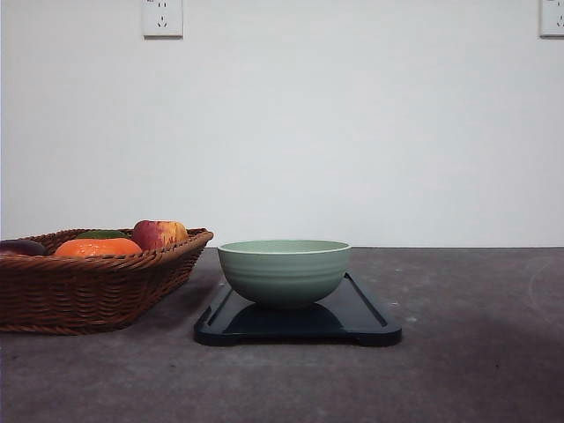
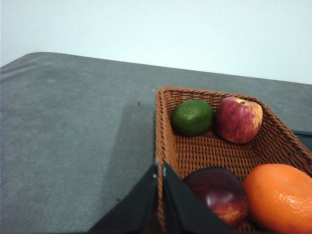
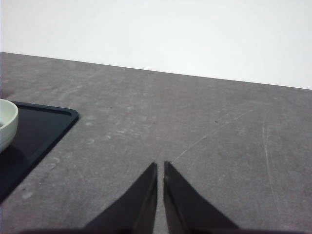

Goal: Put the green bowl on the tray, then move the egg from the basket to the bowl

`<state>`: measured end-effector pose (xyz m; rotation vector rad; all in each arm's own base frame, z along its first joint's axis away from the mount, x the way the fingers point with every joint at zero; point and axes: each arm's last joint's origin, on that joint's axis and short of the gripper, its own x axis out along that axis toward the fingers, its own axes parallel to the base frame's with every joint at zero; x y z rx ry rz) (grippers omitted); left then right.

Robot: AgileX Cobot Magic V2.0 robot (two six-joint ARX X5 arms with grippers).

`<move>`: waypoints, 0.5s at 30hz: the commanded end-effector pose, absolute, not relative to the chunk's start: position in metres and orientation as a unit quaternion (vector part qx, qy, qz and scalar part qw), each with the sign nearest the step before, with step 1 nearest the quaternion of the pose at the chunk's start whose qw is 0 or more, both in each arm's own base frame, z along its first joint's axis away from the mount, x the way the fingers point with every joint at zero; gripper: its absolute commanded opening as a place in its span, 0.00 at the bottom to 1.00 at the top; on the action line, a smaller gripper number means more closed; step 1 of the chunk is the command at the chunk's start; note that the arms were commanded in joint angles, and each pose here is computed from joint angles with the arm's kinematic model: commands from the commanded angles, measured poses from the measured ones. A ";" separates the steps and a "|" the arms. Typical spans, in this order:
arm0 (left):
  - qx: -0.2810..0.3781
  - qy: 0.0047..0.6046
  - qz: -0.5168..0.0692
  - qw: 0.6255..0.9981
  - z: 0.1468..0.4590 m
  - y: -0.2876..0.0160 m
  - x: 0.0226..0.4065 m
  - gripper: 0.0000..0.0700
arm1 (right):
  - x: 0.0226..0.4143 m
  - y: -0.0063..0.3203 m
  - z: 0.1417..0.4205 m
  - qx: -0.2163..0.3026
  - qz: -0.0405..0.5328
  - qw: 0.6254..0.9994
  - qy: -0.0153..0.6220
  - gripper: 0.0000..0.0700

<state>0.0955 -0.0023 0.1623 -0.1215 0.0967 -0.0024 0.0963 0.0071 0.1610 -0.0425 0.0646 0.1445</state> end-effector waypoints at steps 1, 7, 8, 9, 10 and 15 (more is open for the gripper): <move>-0.063 0.051 -0.001 0.997 0.157 -0.002 0.097 0.00 | 0.097 0.007 0.160 -0.016 0.071 0.997 0.032 0.02; -0.063 0.051 -0.001 0.997 0.157 -0.002 0.097 0.00 | 0.097 0.007 0.160 -0.016 0.070 0.997 0.032 0.02; -0.063 0.051 -0.001 0.997 0.157 -0.002 0.097 0.00 | 0.097 0.007 0.160 -0.016 0.070 0.997 0.032 0.02; -0.063 0.051 -0.001 0.997 0.157 -0.002 0.097 0.00 | 0.097 0.007 0.160 -0.016 0.071 0.997 0.032 0.02; -0.063 0.051 -0.001 0.997 0.157 -0.002 0.097 0.00 | 0.097 0.007 0.160 -0.016 0.071 0.997 0.031 0.02; -0.063 0.051 -0.001 0.997 0.157 -0.002 0.097 0.00 | 0.097 0.007 0.160 -0.016 0.070 0.997 0.032 0.02</move>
